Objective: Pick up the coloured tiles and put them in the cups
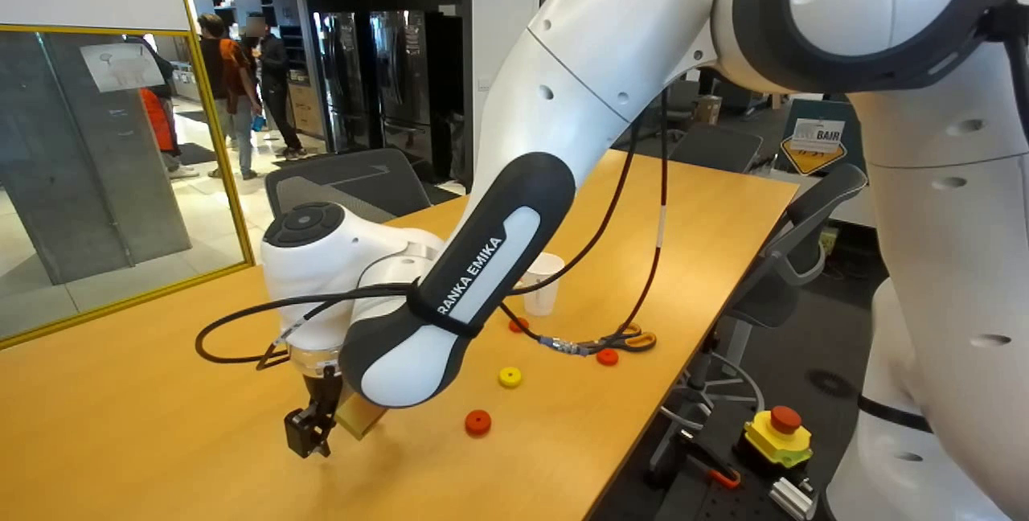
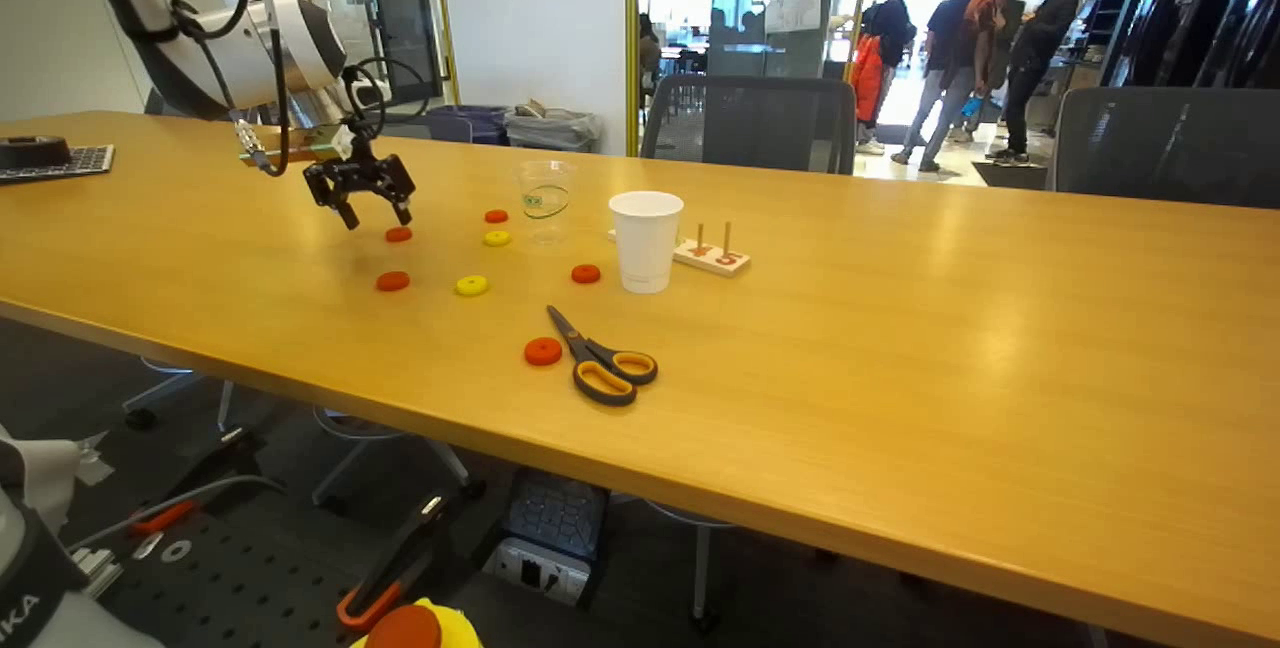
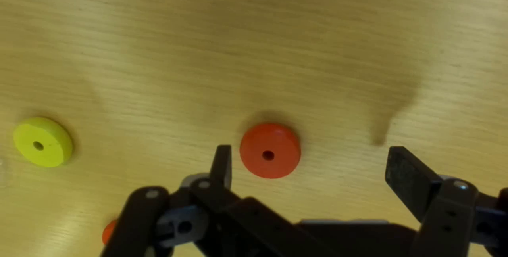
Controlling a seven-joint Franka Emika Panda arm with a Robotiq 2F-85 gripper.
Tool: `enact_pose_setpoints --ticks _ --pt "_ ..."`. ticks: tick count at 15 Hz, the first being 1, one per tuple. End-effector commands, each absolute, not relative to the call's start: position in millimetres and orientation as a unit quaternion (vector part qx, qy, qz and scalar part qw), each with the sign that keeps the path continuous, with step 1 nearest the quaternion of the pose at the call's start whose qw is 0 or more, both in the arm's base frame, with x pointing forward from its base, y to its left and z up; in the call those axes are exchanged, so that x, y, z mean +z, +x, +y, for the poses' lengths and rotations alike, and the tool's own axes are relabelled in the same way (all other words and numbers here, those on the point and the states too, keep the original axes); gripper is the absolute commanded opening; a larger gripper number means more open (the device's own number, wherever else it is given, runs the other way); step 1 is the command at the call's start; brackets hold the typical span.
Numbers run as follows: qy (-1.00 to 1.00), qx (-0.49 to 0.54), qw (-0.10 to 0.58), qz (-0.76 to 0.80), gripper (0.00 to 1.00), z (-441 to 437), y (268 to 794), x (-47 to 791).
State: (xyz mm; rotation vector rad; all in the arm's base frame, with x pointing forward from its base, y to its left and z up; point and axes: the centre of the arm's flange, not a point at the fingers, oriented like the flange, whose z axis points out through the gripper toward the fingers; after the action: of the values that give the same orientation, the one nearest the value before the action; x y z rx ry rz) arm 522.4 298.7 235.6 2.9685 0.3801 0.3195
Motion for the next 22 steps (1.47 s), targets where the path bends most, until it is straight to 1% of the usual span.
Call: enact_pose_setpoints --ticks 1,6,9,14,22 --pt "0.986 0.088 0.073 0.121 1.00 297 542 240" --pt "0.993 0.046 0.057 0.097 1.00 282 553 244" --pt "0.996 0.042 0.026 0.078 1.00 278 559 247" --pt "0.998 0.030 -0.002 0.049 1.00 268 570 247" --pt "0.999 0.020 -0.006 0.034 1.00 261 569 233"
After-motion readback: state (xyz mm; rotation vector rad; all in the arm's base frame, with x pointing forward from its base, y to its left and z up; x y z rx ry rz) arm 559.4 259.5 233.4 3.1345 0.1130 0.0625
